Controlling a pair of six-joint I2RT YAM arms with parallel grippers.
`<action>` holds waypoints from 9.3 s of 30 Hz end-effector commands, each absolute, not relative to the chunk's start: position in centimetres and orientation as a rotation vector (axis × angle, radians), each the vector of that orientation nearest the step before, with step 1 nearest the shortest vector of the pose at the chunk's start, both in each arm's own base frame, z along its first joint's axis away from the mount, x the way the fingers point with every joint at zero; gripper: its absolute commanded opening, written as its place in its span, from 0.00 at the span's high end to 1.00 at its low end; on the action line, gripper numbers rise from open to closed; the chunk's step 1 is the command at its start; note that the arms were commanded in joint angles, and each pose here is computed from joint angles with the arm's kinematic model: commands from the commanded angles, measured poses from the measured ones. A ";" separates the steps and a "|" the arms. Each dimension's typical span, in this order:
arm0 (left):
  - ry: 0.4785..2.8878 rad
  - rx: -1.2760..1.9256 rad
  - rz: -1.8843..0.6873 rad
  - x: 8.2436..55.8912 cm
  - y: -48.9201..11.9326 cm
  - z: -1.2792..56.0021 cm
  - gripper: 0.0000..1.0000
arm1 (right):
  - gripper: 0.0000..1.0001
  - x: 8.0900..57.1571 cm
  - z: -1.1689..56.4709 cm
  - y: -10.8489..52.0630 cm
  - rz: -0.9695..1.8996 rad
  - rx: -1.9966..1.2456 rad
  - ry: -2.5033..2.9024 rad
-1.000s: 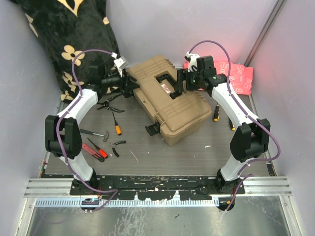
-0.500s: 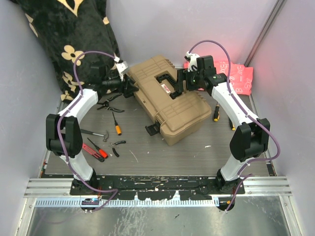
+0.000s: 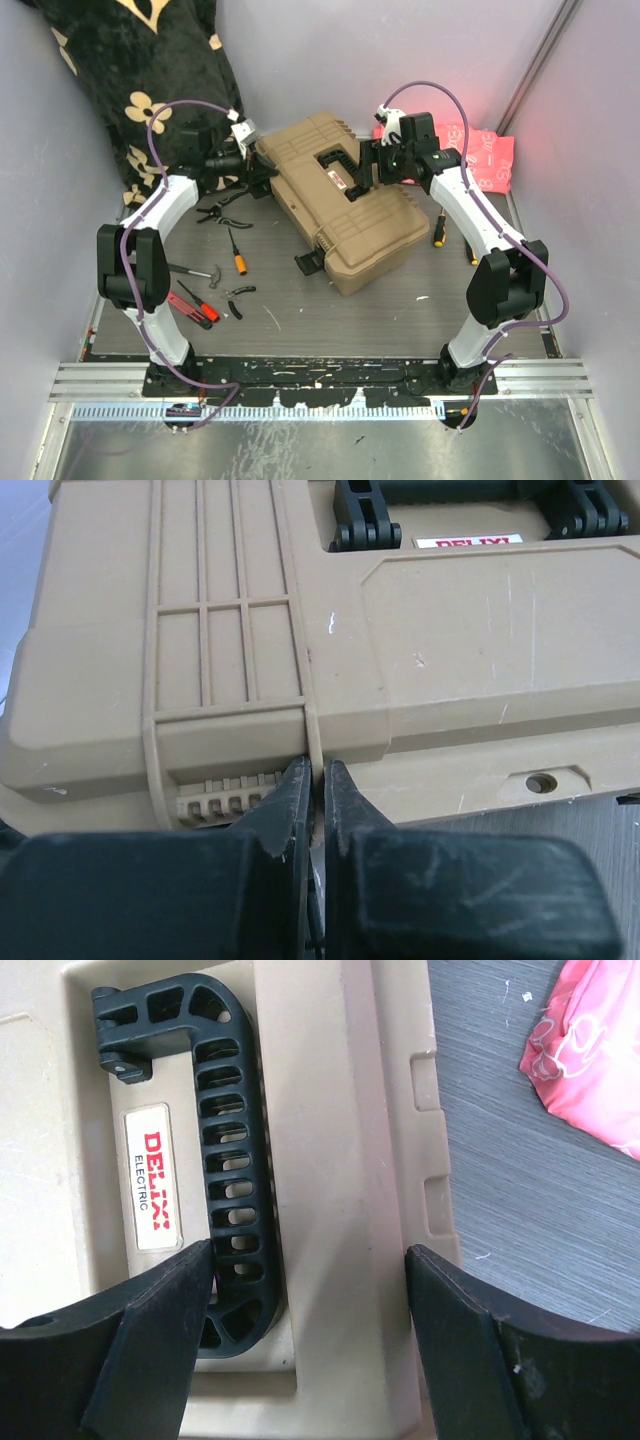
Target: Pack the tool kit
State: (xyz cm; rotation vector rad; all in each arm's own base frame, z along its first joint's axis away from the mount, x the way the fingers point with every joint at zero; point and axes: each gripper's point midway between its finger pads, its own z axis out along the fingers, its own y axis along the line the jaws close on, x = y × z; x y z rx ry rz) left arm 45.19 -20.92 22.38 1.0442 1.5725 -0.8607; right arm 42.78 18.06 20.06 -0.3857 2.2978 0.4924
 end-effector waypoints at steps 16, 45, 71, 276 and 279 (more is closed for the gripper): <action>1.441 1.054 -0.981 45.0 -23.0 30.5 1.00 | 0.10 36.9 18.7 20.7 0.667 -0.465 2.485; 1.355 0.986 -1.107 45.1 -25.3 39.5 1.00 | 0.00 33.2 35.9 17.8 0.500 -0.555 1.813; 1.320 0.869 -1.161 47.0 -29.3 44.4 1.00 | 0.01 26.5 40.9 21.0 0.582 -0.704 1.645; 2.687 0.019 -1.026 40.8 -21.1 16.0 1.00 | 0.49 25.1 22.2 2.3 0.094 0.637 2.066; 2.686 0.014 -1.031 40.7 -21.1 16.1 1.00 | 0.62 25.5 22.6 2.2 0.103 0.663 2.038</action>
